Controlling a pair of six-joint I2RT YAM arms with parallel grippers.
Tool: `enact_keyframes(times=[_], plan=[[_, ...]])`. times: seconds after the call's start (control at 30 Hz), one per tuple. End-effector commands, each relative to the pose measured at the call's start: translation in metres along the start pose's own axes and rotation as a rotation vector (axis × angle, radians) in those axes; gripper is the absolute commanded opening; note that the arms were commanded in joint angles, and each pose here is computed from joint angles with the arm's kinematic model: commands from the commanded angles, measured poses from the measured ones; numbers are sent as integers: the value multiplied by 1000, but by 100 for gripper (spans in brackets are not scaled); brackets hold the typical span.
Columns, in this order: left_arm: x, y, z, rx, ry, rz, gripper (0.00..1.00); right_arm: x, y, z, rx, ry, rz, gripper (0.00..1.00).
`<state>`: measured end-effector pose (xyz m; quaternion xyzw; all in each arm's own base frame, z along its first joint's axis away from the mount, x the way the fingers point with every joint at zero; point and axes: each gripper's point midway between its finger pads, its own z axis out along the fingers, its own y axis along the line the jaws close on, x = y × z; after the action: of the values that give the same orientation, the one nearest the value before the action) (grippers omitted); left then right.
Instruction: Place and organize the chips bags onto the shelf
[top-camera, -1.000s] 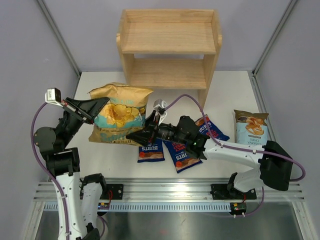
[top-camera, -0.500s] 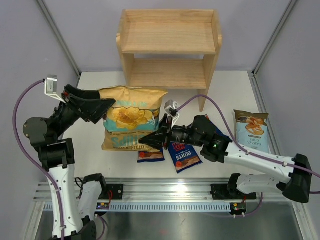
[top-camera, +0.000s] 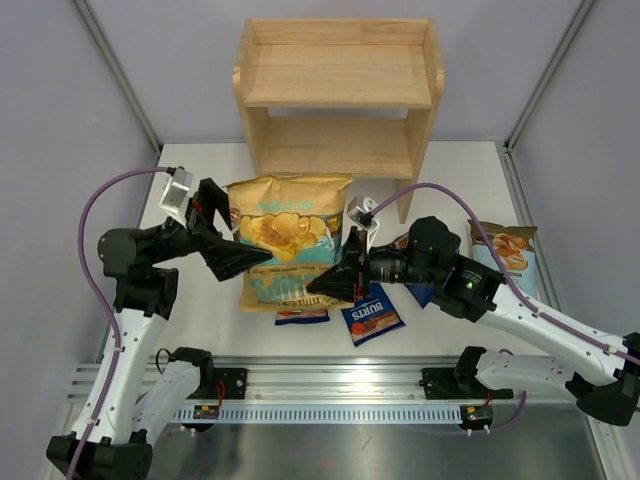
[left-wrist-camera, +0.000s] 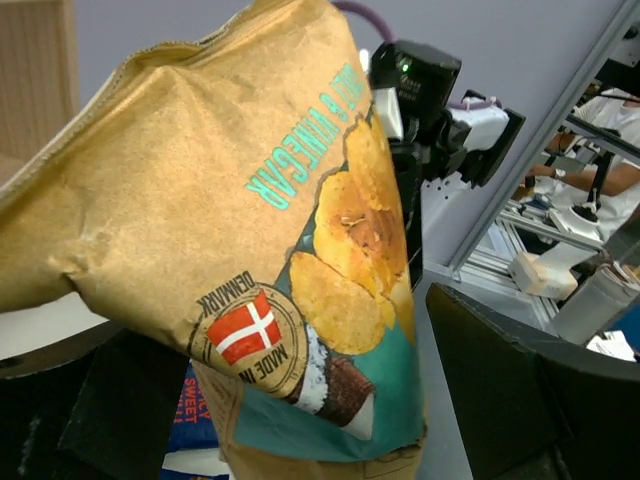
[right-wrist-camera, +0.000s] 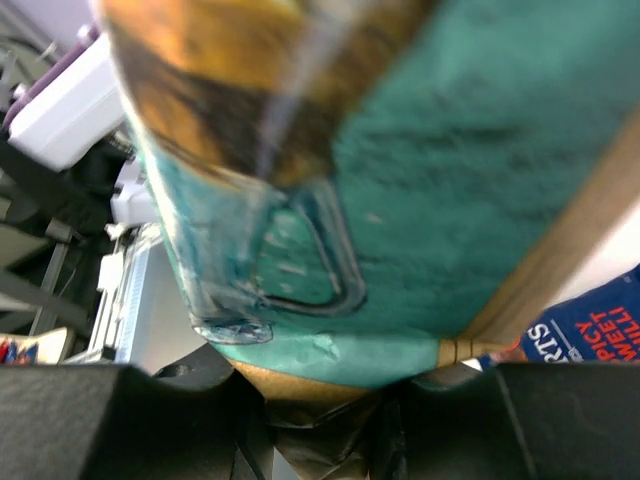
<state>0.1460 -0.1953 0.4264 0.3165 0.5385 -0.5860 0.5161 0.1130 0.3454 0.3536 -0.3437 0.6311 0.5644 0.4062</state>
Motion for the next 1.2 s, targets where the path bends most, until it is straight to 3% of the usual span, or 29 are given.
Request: enact_keyframes(times=[0.0,0.03,0.07,0.13,0.17,0.27,0.3,0.37,0.43,0.53,0.73,0.87,0.97,1.17], plan=[[11,4,4,36,69,34,96,-36,48,-23,-159,-51,-137,21],[12,6,4,30,68,43,90,-32,46,-25,-146,-30,-132,21],[13,9,4,19,65,29,70,-34,46,-27,-140,-31,-154,23],[9,17,5,-28,38,37,46,-31,40,-31,-102,-13,-153,25],[9,23,5,-68,33,6,26,-34,37,-33,-78,-24,-161,29],[-4,40,5,-185,-33,-14,7,-39,28,-41,-1,-57,-162,40],[-8,41,5,-200,-52,-21,2,-42,27,-45,16,-74,-162,55],[-19,42,5,-221,-130,-47,0,-47,17,-51,89,-117,-143,70],[-30,40,5,-229,-203,-101,0,-49,10,-55,136,-143,-127,99],[-42,41,3,-242,-288,-162,0,-43,-7,-62,228,-190,-60,99],[-56,38,2,-188,-422,-297,0,-36,-5,-69,187,-306,67,99],[-60,36,-4,-167,-524,-371,0,-61,-1,-71,97,-536,158,100],[-56,42,-7,-179,-585,-445,0,-61,-6,-61,40,-618,225,99],[-47,50,-10,-186,-663,-570,0,-63,-23,-37,39,-673,250,100]])
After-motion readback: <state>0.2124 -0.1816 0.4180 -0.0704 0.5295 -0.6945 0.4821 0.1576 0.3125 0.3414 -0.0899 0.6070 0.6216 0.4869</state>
